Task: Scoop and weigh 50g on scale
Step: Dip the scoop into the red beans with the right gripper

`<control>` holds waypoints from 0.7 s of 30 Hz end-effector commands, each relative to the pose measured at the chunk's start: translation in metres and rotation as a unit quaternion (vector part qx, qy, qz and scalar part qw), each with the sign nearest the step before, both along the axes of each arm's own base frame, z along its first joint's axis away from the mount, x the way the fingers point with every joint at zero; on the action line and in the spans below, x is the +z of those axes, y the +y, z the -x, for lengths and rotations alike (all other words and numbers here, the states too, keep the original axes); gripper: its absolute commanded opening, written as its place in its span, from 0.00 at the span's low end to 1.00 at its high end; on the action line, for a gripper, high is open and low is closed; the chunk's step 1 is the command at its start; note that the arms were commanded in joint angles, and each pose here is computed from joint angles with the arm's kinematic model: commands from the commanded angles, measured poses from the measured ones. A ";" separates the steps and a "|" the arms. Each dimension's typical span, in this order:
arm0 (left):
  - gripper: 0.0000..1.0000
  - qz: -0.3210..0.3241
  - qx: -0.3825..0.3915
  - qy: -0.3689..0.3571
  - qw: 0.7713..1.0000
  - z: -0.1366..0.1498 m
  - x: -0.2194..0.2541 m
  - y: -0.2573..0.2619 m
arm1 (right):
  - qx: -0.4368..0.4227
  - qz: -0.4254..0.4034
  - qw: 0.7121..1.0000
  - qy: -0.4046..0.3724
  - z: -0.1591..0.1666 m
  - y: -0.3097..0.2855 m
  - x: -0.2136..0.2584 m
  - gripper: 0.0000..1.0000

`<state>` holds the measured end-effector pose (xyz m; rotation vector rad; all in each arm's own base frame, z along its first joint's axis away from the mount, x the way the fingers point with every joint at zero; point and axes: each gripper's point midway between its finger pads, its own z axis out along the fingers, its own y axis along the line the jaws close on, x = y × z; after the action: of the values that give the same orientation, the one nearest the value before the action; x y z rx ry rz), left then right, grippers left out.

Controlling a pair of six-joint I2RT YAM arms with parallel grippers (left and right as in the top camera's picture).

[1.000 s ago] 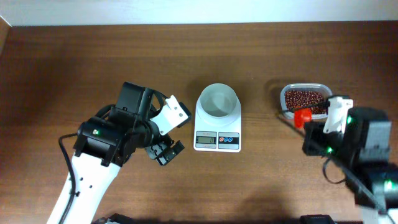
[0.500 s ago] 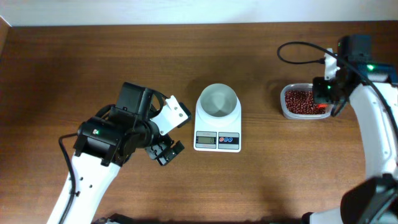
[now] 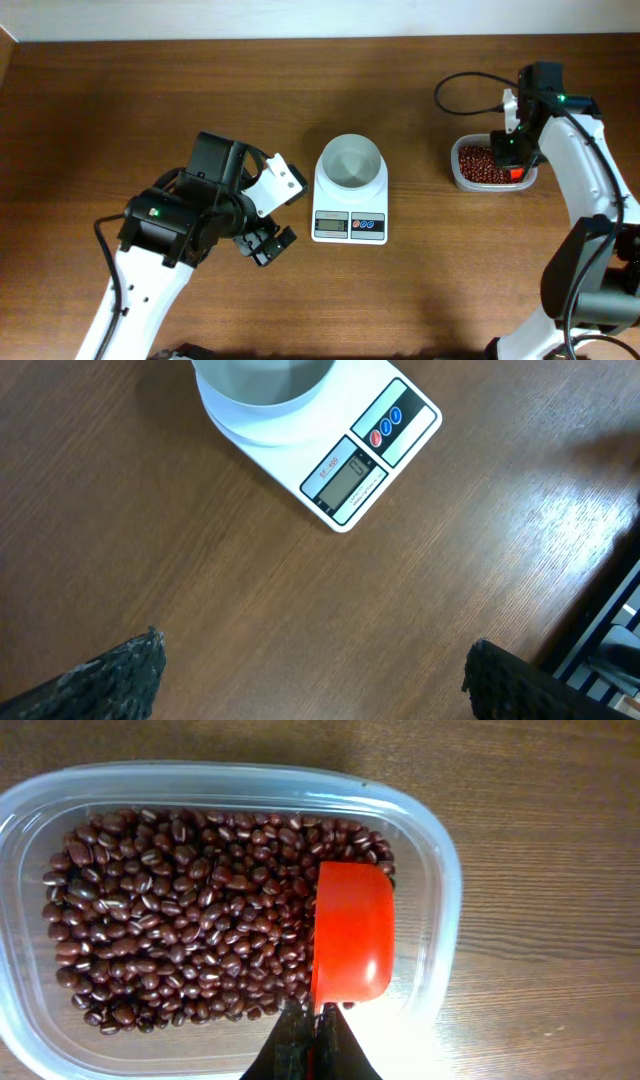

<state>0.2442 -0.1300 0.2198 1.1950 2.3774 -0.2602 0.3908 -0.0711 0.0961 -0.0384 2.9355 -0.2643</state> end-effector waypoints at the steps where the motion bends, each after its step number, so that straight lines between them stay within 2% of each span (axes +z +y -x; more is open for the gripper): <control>1: 0.99 0.007 -0.011 -0.008 1.000 -0.001 0.006 -0.003 | -0.008 -0.064 0.998 0.019 0.009 0.007 -0.016 0.04; 4: 0.99 0.007 -0.011 -0.008 1.000 -0.001 0.006 -0.003 | -0.029 -0.147 0.989 0.008 0.011 0.008 -0.015 0.04; 10: 0.99 0.007 -0.011 -0.008 1.000 -0.001 0.006 -0.003 | -0.073 -0.255 0.964 -0.003 0.019 -0.007 -0.016 0.04; 16: 0.99 0.007 -0.011 -0.008 1.000 -0.001 0.006 -0.003 | -0.073 -0.306 0.949 0.005 0.020 0.004 -0.020 0.04; 21: 0.99 0.007 -0.011 -0.008 1.000 -0.001 0.006 -0.003 | -0.076 -0.312 0.947 0.015 0.017 0.004 -0.037 0.04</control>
<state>0.2442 -0.1300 0.2198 1.1950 2.3774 -0.2602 0.3794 -0.0741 0.0844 0.2546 2.8584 0.5741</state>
